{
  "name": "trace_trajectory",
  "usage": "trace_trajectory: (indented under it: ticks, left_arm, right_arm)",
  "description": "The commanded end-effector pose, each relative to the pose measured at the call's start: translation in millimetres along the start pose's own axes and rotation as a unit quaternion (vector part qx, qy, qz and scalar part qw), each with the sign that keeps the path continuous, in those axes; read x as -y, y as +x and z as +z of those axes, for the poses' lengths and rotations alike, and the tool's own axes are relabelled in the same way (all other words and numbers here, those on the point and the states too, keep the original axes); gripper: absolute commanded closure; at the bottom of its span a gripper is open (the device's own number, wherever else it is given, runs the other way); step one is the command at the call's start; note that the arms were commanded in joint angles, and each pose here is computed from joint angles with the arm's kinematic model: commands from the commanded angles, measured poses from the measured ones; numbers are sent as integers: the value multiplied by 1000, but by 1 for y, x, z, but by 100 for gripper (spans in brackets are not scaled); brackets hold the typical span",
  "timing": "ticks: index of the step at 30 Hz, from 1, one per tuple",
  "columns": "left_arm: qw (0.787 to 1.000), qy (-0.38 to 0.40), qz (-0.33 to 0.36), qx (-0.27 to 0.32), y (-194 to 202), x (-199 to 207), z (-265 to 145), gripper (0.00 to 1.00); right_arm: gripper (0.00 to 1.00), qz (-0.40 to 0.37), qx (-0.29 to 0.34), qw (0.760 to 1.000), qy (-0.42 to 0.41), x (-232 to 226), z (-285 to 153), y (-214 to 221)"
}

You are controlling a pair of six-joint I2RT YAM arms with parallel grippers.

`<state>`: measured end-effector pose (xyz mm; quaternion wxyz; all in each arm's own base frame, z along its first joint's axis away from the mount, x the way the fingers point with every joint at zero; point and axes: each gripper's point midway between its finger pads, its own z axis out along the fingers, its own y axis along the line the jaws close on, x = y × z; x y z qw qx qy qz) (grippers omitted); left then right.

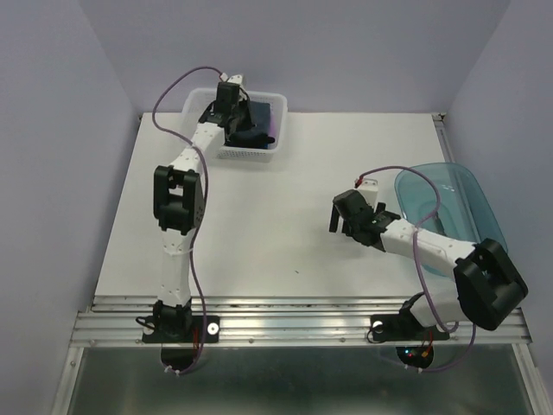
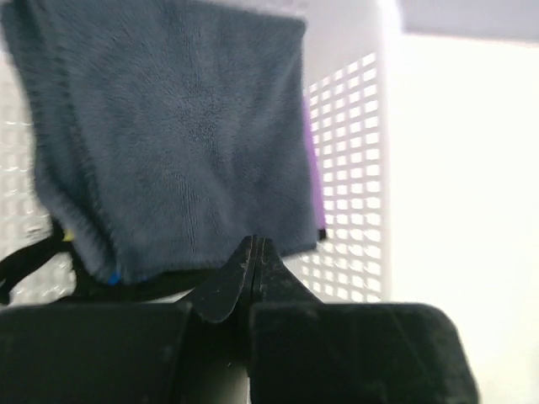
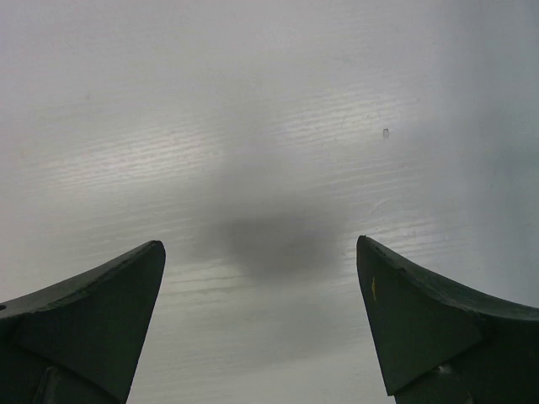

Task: Fold and stack the towels
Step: Neatly place the folded towel into the bin

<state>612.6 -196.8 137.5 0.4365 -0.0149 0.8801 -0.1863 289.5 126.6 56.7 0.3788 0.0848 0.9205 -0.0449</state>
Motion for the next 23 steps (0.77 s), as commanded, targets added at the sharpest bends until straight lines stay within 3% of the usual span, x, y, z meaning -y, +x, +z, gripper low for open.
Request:
trace_trajectory:
  ticks: [1, 2, 3, 4, 5, 6, 7, 8, 9, 10, 12, 15, 18, 23]
  left_arm:
    - [986, 28, 34, 162, -118, 63, -157, 95]
    - [984, 20, 31, 172, -117, 63, -172, 86]
    - [974, 33, 27, 223, -136, 78, -222, 75]
    - [979, -6, 18, 205, -106, 58, -218, 58]
    - [971, 2, 13, 238, -112, 62, -261, 11]
    - [970, 1, 8, 243, -104, 60, -273, 1]
    - [970, -14, -21, 241, -79, 48, -290, 1]
    - [975, -38, -39, 217, -55, 33, -274, 1]
    - [965, -45, -66, 250, -55, 29, -306, 1]
    - [968, -64, -93, 226, -19, 12, -298, 1]
    - [962, -85, -120, 230, 14, -7, -316, 1]
    - [951, -85, -152, 254, 35, -20, -342, 1]
    - [943, -115, -179, 255, 63, -42, -344, 1]
    - [942, -134, -187, 246, 74, -51, -344, 1]
  right_arm:
    - [0, 59, 66, 996, -23, -4, -28, -51]
    - [0, 67, 74, 995, -28, -3, -34, -57]
    - [0, 80, 84, 993, -36, -1, -43, -63]
    - [0, 90, 94, 991, -36, 2, -48, -68]
    - [0, 97, 100, 989, -41, 4, -54, -71]
    - [0, 101, 106, 989, -37, 8, -58, -74]
    - [0, 114, 117, 986, -36, 15, -69, -80]
    - [0, 121, 124, 984, -43, 16, -74, -85]
    - [0, 131, 135, 981, -38, 25, -83, -89]
    - [0, 136, 141, 980, -30, 30, -86, -90]
    - [0, 159, 161, 974, -13, 47, -96, -94]
    - [0, 191, 187, 963, 10, 65, -102, -95]
    - [0, 216, 205, 955, 1, 73, -110, -96]
    - [0, 214, 211, 953, -33, 70, -120, -98]
